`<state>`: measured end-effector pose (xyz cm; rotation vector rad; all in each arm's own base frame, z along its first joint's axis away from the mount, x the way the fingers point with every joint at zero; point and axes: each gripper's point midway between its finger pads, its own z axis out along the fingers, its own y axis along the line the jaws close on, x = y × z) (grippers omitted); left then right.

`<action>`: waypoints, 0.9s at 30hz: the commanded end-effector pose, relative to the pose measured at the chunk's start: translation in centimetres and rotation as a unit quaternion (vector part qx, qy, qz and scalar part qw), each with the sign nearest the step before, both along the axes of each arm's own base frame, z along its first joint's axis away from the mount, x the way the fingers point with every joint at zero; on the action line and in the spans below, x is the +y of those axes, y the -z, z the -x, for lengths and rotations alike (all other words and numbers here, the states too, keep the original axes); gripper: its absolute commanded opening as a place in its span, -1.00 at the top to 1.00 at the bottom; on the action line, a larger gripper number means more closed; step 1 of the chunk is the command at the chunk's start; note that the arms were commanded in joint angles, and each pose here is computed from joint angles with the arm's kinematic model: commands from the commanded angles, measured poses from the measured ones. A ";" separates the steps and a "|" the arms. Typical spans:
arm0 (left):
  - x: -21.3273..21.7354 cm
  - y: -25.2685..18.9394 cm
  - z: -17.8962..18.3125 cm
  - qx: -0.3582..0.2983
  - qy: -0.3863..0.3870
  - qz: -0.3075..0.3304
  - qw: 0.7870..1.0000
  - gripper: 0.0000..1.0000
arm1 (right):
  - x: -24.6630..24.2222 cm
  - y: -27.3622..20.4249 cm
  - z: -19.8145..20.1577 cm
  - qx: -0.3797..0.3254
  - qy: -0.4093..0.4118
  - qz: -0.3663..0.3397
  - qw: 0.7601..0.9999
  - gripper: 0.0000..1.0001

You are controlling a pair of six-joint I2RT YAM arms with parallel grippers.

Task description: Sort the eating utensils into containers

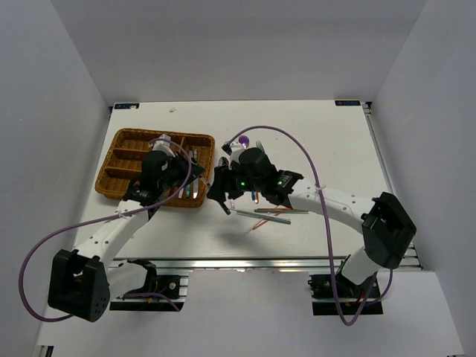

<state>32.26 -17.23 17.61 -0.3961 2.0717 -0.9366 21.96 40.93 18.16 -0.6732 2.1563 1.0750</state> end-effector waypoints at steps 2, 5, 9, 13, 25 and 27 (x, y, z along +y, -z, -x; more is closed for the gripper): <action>4.9 -4.0 -2.8 -0.031 -0.140 -0.066 0.987 1.00 | -2.7 -1.8 -3.4 -0.055 0.089 -0.002 0.995 -0.79; 9.4 -5.4 -5.5 -0.024 -0.246 -0.119 0.962 1.00 | -8.1 -1.7 -5.4 -0.074 0.187 0.030 0.979 -0.79; 17.0 -5.1 -10.0 0.021 -0.360 -0.147 0.921 1.00 | -13.3 -2.9 -5.3 -0.089 0.237 0.021 0.967 -0.79; 23.4 -2.8 -15.6 0.062 -0.427 -0.170 0.886 1.00 | -16.2 -2.1 -4.5 -0.092 0.248 0.036 0.964 -0.79; 30.4 0.6 -25.2 0.058 -0.419 -0.163 0.892 1.00 | -17.9 -0.6 -1.5 -0.094 0.219 0.019 0.971 -0.79; 30.0 2.0 -24.8 0.062 -0.420 -0.149 0.893 1.00 | -17.5 -1.1 -1.9 -0.100 0.212 0.022 0.972 -0.79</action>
